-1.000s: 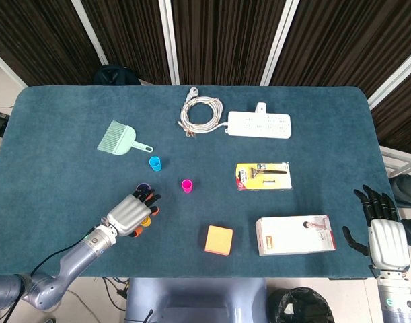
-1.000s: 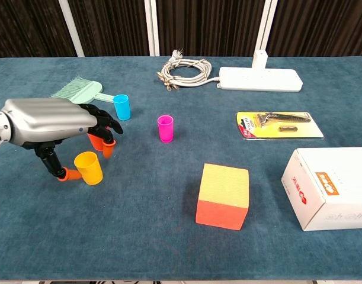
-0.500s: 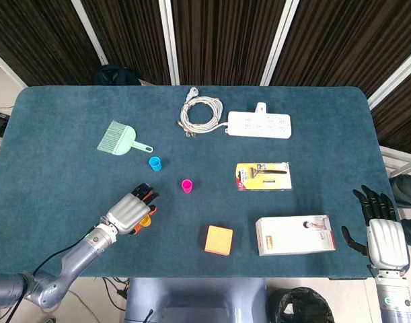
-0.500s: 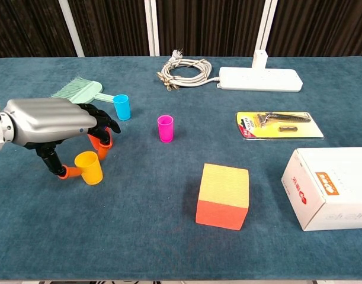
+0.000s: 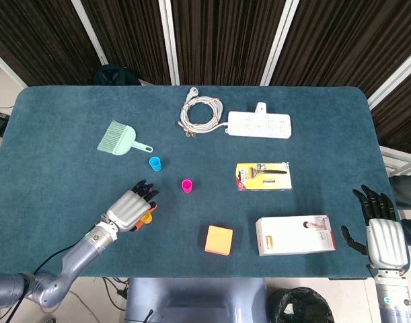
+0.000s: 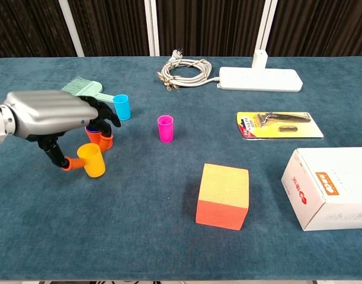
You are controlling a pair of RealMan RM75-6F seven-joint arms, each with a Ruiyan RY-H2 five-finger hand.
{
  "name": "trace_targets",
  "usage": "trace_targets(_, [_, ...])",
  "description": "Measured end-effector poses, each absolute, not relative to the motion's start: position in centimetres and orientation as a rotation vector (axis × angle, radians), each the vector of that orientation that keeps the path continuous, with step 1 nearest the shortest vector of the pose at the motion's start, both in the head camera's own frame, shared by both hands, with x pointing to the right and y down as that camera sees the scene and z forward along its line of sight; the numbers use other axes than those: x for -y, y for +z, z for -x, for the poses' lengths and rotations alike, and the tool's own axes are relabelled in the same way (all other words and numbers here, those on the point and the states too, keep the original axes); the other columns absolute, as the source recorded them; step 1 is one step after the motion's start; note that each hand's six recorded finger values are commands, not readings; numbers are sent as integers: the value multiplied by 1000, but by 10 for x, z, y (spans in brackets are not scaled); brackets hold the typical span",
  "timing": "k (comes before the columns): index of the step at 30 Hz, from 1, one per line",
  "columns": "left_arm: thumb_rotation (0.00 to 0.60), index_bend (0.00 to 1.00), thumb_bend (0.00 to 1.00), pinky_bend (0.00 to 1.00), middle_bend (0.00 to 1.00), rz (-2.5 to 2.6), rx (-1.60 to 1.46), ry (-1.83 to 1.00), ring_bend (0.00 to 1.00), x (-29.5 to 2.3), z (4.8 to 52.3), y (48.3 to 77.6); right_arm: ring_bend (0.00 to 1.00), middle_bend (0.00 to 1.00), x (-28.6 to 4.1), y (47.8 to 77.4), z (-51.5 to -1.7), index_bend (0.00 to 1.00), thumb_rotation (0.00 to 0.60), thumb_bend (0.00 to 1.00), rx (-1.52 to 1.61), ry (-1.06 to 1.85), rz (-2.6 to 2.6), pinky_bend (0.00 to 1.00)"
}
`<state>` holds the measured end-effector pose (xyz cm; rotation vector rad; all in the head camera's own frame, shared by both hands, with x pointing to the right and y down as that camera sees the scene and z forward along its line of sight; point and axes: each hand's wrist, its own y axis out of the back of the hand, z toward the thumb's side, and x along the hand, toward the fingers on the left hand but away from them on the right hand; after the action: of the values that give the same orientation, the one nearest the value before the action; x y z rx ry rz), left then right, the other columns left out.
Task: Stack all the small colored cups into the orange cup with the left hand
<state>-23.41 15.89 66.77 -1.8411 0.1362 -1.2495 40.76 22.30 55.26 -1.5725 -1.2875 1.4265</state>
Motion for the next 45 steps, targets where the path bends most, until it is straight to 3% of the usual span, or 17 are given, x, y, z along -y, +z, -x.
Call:
trace_targets(7, [600, 458, 340, 0, 122, 1782, -264, -1191, 0, -128, 231, 636, 89, 73, -224, 554, -407, 128, 600, 398, 1283, 1429, 1574, 48])
trace_targets(13, [600, 457, 340, 0, 122, 1769, -353, -1216, 0, -107, 236, 626, 90, 73, -224, 554, -405, 128, 600, 398, 1281, 1428, 1574, 48])
trace_targets(22, [600, 457, 340, 0, 122, 1779, -396, -1257, 0, -94, 242, 638, 90, 73, -223, 553, -406, 128, 600, 398, 1290, 1429, 1564, 48])
trace_targets(40, [600, 451, 340, 0, 122, 1758, -365, -1308, 0, -102, 250, 666, 90, 73, -223, 553, -408, 129, 600, 398, 1298, 1434, 1562, 48])
trace_targets(45, [600, 392, 315, 0, 120, 1745, -355, -1321, 0, -103, 251, 669, 90, 72, -223, 553, -408, 129, 600, 398, 1301, 1434, 1559, 48])
